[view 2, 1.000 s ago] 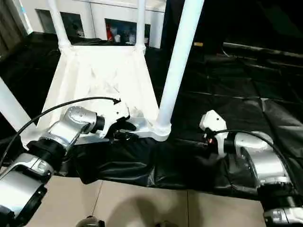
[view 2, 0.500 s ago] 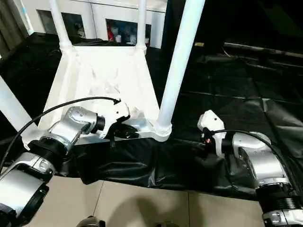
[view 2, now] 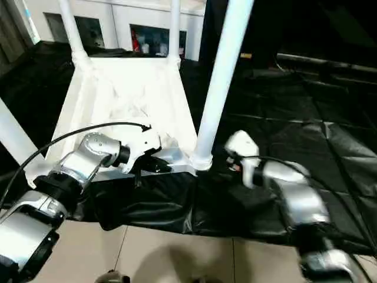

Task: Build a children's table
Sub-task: Rotate leg to tighten

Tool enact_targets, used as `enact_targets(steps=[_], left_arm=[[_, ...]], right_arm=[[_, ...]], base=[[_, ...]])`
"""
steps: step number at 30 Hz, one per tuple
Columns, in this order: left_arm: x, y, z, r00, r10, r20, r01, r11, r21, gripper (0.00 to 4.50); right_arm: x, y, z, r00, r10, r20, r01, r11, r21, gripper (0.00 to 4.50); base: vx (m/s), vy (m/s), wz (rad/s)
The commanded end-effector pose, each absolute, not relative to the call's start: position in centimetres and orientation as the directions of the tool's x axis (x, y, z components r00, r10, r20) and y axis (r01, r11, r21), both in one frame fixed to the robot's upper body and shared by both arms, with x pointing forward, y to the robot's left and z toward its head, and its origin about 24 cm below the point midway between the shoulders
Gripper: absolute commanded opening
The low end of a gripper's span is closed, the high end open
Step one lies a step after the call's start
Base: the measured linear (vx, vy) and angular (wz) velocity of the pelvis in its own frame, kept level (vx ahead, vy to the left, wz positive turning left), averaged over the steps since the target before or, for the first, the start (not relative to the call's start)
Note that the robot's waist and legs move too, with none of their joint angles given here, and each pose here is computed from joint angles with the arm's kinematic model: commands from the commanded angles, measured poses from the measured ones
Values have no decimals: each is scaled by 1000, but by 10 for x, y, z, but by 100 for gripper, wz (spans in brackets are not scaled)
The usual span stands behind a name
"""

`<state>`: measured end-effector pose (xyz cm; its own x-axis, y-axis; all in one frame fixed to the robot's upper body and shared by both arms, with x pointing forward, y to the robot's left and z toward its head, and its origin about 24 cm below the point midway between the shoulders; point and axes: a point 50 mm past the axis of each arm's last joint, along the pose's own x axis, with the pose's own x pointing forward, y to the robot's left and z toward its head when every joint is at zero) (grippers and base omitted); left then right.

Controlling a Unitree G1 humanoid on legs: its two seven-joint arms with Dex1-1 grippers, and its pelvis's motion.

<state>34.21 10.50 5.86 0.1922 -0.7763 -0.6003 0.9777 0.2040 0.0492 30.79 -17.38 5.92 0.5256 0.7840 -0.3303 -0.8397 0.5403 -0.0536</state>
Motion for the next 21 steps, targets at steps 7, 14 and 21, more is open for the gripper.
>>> enact_targets(steps=[7,14,21], left_arm=[[336,110,44,186,-759,-624,973,232,8,0],[336,112,45,196,-766,-612,969,247,1,0],[335,113,45,196,-769,-608,968,252,-6,0]], right_arm=[[320,-168,54,576,760,-300,-801,598,-22,398],[323,-165,51,585,757,-291,-793,609,-11,333],[323,-163,46,577,760,-298,-797,604,-2,280]], base=[[0,0,0],[0,0,0],[0,0,0]])
